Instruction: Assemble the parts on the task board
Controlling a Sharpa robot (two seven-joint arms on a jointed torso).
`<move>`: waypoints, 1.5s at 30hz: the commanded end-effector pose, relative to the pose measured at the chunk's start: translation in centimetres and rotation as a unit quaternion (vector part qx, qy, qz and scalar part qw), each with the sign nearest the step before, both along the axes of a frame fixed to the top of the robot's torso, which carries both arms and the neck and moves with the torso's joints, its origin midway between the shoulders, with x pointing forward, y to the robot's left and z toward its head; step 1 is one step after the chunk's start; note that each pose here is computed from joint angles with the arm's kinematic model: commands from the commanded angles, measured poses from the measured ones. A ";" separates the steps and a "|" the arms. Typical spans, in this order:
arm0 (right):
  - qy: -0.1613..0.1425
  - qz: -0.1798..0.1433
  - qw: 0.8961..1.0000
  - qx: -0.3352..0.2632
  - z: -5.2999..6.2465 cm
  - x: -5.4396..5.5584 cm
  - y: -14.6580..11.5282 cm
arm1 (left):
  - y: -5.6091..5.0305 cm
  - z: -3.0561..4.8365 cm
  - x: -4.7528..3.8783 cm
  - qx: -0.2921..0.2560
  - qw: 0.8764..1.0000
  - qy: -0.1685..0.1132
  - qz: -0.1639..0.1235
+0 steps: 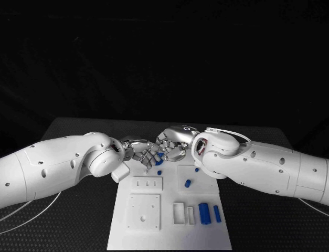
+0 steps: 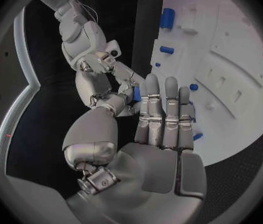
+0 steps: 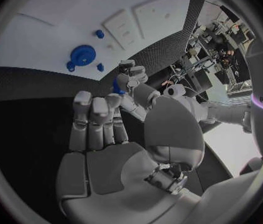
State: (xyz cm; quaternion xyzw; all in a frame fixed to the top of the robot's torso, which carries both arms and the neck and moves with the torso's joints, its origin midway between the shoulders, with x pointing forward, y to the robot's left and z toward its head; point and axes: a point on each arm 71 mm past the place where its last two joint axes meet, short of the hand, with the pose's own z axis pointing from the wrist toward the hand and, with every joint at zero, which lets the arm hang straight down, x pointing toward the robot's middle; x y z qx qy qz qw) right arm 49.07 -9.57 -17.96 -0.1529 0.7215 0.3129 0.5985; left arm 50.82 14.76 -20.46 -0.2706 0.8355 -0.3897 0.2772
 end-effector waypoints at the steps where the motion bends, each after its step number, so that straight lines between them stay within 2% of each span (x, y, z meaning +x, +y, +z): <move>1: 0.003 0.022 1.000 -0.004 0.0 -0.5 0.8 | -0.2 0.19 0.11 0.001 1.000 -0.007 0.006; 45: -0.012 0.032 0.999 -0.023 0.1 -1.4 1.9 | -0.1 -0.07 0.06 0.029 1.000 -0.001 0.005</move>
